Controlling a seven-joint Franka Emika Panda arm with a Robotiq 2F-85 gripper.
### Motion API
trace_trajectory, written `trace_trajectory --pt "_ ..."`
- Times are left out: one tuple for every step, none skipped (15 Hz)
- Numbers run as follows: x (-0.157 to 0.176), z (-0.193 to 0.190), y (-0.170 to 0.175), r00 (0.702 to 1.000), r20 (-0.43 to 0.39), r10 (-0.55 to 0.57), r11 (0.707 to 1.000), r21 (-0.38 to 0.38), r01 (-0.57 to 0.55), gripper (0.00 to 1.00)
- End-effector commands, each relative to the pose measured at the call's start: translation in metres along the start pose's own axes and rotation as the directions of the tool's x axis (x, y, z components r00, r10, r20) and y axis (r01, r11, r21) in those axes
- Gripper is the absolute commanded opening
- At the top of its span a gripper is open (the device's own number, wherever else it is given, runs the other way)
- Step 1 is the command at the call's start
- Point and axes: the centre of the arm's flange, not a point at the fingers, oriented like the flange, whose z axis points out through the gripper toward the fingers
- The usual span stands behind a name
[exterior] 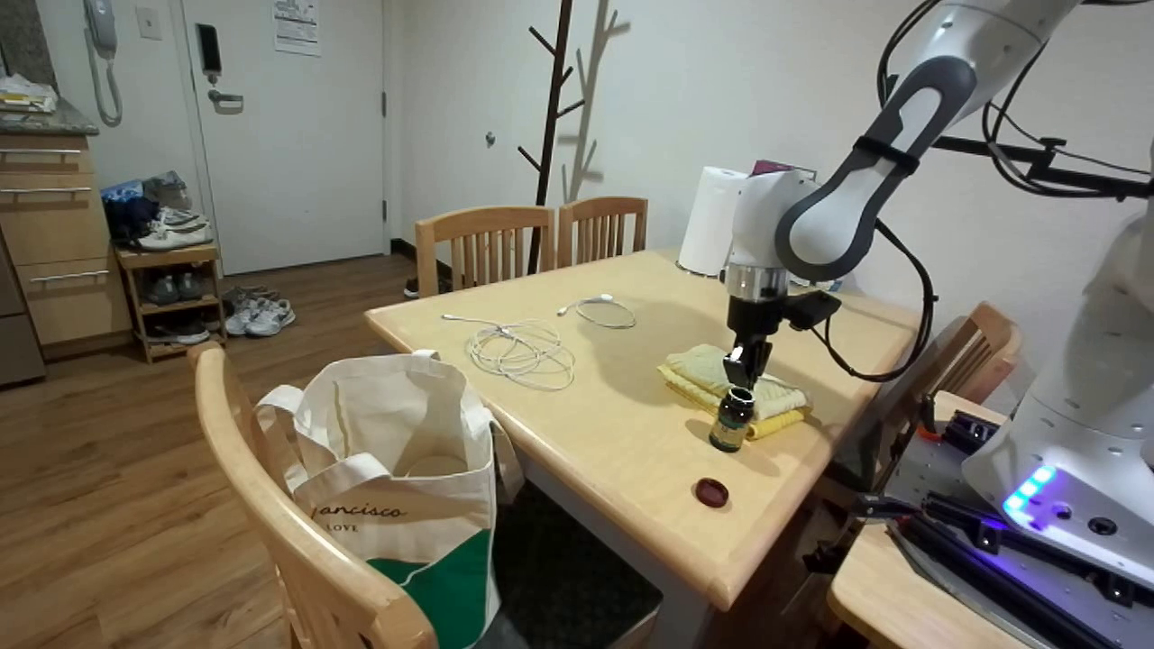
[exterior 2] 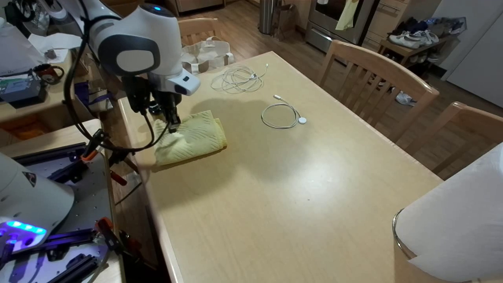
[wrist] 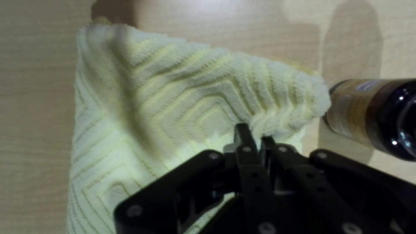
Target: Close the bottle with the lid, wipe the table with the yellow cloth, and move the bottle forward
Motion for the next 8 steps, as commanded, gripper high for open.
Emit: trace_trajectory --pt "0.006 0.022 0.016 0.997 0.067 0.025 1.000 0.011 -0.026 0.07" --pt "0.004 0.026 0.021 0.996 0.077 0.035 0.999 0.015 -0.037 0.08" --pt "0.002 0.029 0.027 0.995 0.086 0.057 0.998 0.016 -0.058 0.08" --pt "-0.001 0.030 0.034 0.993 0.093 0.077 0.997 0.017 -0.079 0.09" --pt "-0.005 0.028 0.042 0.990 0.099 0.100 0.995 0.013 -0.102 0.08" --pt "-0.008 0.026 0.051 0.987 0.108 0.121 0.993 0.003 -0.122 0.07" --pt "-0.012 0.023 0.061 0.982 0.122 0.147 0.989 -0.016 -0.146 0.08" --pt "-0.015 0.022 0.071 0.975 0.137 0.173 0.985 -0.034 -0.170 0.08"
